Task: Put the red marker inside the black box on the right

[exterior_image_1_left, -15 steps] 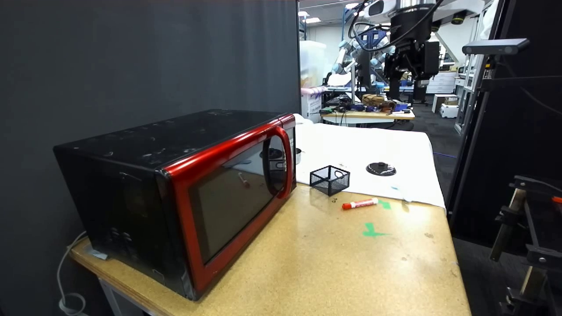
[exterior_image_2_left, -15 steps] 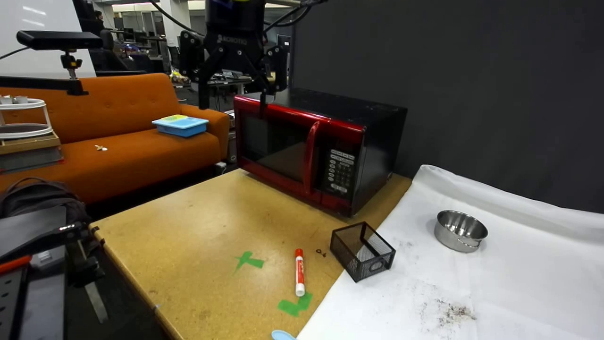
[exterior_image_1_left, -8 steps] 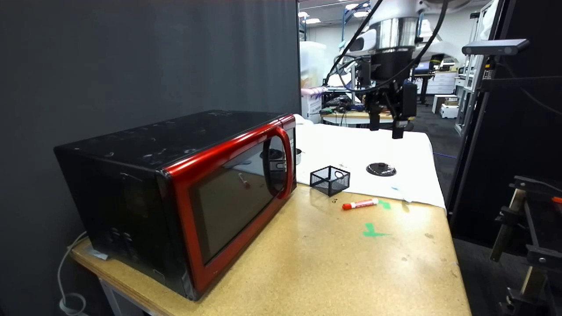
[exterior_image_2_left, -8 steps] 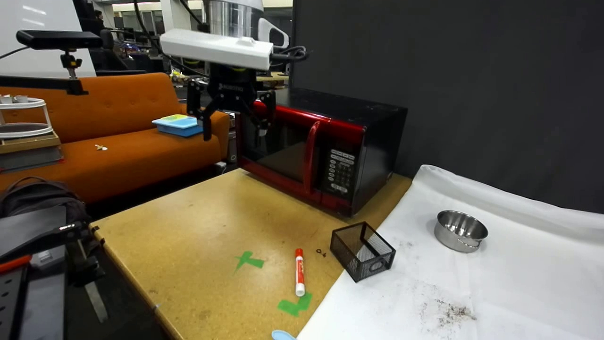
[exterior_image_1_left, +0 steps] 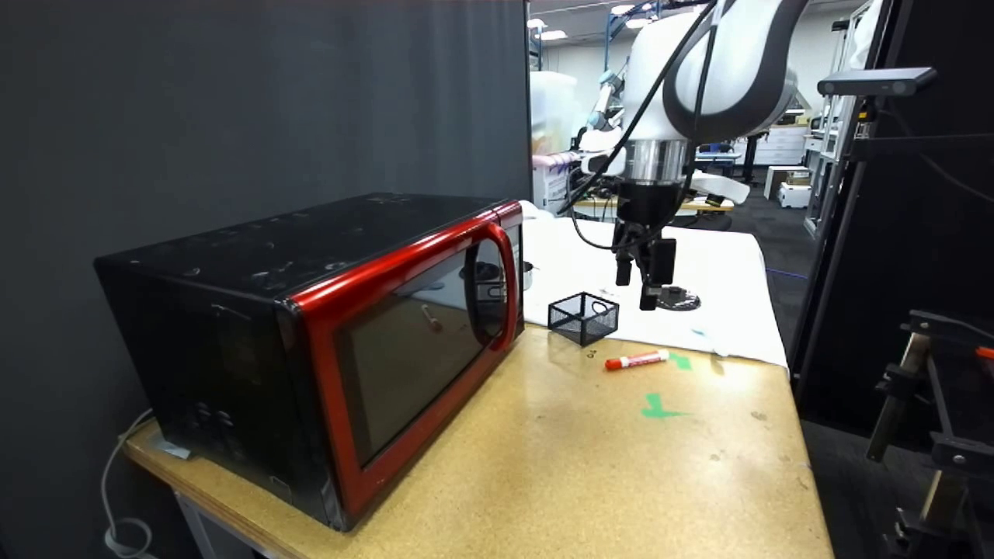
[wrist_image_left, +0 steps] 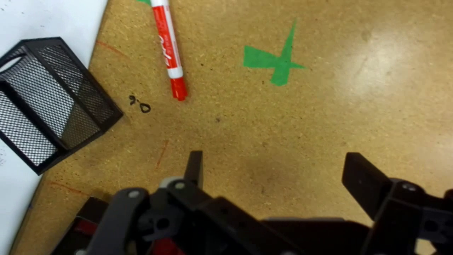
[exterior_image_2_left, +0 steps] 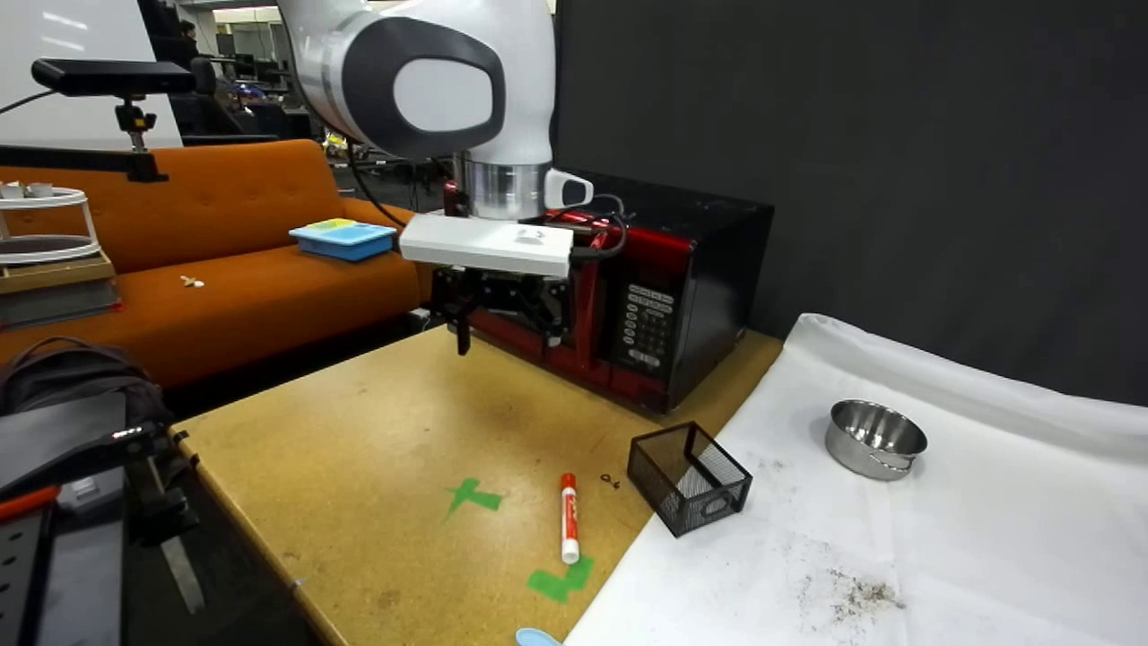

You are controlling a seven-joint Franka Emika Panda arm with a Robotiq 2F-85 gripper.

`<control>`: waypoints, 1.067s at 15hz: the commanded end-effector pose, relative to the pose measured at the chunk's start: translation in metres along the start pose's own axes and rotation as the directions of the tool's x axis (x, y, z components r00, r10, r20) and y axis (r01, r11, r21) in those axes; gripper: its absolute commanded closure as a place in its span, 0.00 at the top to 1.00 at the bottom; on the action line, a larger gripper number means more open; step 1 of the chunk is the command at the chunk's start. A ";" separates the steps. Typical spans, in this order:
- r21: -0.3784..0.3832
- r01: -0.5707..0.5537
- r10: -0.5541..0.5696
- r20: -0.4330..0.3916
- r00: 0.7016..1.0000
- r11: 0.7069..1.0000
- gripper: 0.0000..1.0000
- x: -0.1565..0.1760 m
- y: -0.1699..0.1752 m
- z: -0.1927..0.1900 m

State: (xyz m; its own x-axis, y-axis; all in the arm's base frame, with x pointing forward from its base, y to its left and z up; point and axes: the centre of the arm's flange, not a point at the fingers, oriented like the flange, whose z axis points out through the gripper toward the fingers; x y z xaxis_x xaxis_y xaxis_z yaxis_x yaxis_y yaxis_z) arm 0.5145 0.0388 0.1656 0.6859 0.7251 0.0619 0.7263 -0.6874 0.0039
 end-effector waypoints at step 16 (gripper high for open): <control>-0.091 0.259 -0.244 0.152 0.958 0.962 1.00 -0.026 0.086 0.035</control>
State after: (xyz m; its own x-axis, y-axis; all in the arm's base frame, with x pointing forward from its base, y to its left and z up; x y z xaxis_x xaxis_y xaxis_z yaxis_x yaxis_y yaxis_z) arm 0.5541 -0.0383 0.1438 0.4733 0.8747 -0.1043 0.8790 -0.4613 0.1203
